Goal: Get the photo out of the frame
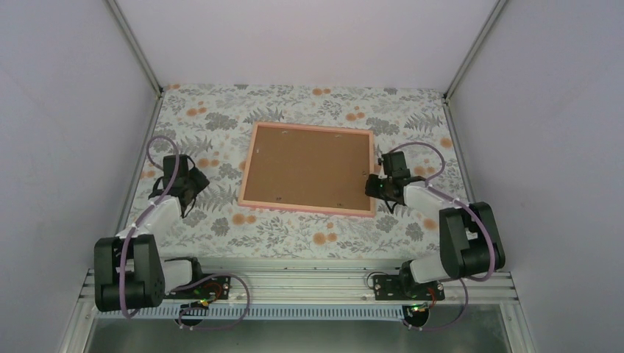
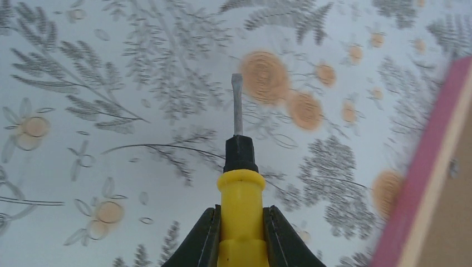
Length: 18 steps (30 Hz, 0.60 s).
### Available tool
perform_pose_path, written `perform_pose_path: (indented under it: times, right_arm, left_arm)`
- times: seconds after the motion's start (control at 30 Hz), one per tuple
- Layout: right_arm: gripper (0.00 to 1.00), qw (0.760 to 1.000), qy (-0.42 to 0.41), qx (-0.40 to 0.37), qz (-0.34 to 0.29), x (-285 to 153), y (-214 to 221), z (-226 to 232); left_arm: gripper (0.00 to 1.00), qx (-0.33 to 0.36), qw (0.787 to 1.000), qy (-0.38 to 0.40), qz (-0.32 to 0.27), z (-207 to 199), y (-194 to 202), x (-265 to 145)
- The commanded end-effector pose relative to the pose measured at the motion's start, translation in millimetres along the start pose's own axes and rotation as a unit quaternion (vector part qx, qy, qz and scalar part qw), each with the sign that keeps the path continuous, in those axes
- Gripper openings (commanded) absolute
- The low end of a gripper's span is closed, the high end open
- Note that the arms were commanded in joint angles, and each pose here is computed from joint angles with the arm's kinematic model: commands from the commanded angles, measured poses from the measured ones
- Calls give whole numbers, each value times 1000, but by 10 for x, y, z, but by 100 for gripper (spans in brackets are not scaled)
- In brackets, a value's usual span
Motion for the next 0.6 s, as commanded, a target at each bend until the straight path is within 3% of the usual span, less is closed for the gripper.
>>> perform_pose_path:
  times: [0.0,0.33,0.57]
  right_arm:
    - [32,999,-30,-14,-24,-97,-34,40]
    - [36,996,-74,-34,-43,-224,-45,133]
    - [36,995,-84,-37,-48,-243,-28,142]
  left_arm:
    - [2,-6,999,-34,-9,145,-108,92]
    - [2,-37,991,-124,-46,343,-348,266]
    - [4,-9,988,-143,-66,333,-492,388]
Point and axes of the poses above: each gripper's point midway between its finger pads, its own x axis out along the fingers, its own z axis along the line the jaws close on, y = z × x, the point moved 7 cm from there along -x, back along the fingers, and after that the axes turned 3 degrees about x, right-handed, at the moved point
